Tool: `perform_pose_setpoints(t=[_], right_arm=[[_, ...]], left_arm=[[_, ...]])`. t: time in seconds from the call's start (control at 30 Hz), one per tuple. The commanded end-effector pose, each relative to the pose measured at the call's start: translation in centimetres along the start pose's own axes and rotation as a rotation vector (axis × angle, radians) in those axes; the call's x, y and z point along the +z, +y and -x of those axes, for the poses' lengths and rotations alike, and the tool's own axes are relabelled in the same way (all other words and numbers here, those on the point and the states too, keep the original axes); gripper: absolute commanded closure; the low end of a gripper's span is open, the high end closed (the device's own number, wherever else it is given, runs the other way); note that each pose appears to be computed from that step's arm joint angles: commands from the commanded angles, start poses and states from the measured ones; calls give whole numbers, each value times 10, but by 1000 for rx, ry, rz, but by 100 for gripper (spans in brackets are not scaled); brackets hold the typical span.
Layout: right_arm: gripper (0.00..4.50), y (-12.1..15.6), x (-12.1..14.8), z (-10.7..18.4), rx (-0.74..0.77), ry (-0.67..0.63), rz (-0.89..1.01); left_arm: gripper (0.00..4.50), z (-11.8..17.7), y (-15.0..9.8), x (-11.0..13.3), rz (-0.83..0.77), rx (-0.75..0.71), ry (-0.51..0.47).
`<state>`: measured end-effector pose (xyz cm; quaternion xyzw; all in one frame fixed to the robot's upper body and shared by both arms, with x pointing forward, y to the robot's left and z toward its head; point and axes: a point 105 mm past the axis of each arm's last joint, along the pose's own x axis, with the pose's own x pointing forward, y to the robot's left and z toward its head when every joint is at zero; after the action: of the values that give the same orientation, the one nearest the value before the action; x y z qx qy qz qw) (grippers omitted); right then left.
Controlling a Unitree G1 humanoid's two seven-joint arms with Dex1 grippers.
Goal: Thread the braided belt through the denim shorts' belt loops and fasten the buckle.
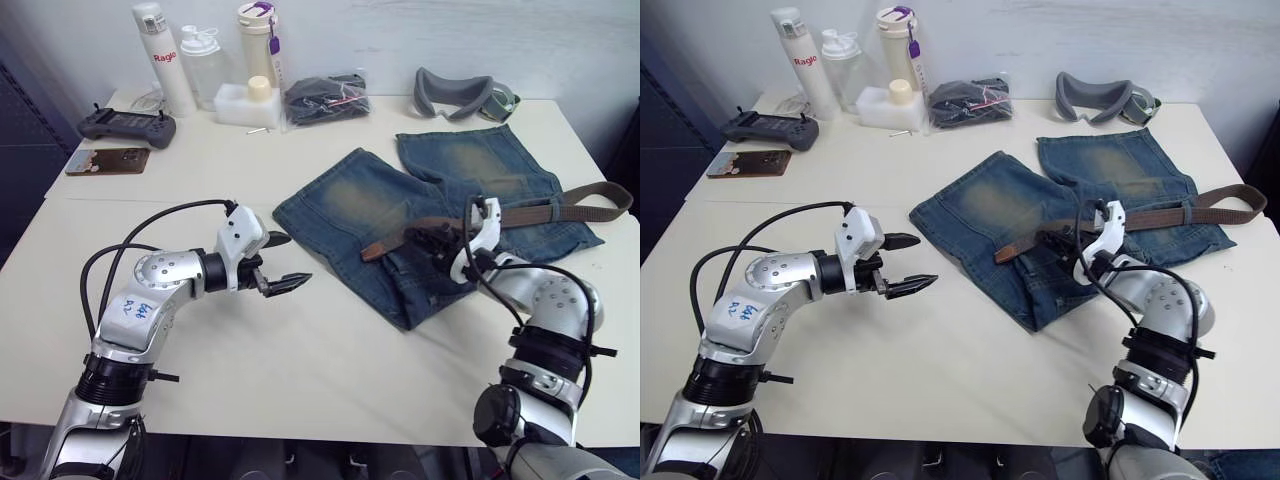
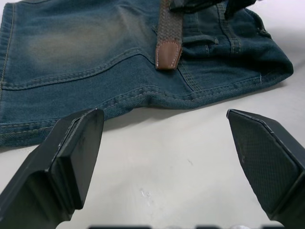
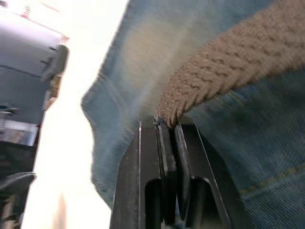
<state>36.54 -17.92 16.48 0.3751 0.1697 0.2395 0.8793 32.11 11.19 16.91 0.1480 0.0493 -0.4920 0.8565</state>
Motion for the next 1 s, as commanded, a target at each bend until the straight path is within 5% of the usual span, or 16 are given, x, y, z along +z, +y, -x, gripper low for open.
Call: perform_pose_setpoints(t=[0.03, 0.2, 0.5, 0.83, 0.93, 1.0], right_arm=[[444, 21, 29, 22, 91, -63, 83], [444, 5, 37, 38, 33, -35, 60], [444, -16, 11, 30, -9, 49, 25], [444, -4, -35, 6, 58, 130, -34], [444, -4, -42, 3, 25, 128, -5], [371, -4, -40, 8, 31, 114, -20]], left_arm=[[0, 0, 3, 13, -51, 3, -30], [0, -1, 3, 12, -53, 0, -28], [0, -3, 4, 12, -58, -9, -28], [0, -11, -3, 11, -69, -36, -43], [0, -25, -13, 9, -211, -86, -19], [0, -35, -23, 9, -342, -127, -29]])
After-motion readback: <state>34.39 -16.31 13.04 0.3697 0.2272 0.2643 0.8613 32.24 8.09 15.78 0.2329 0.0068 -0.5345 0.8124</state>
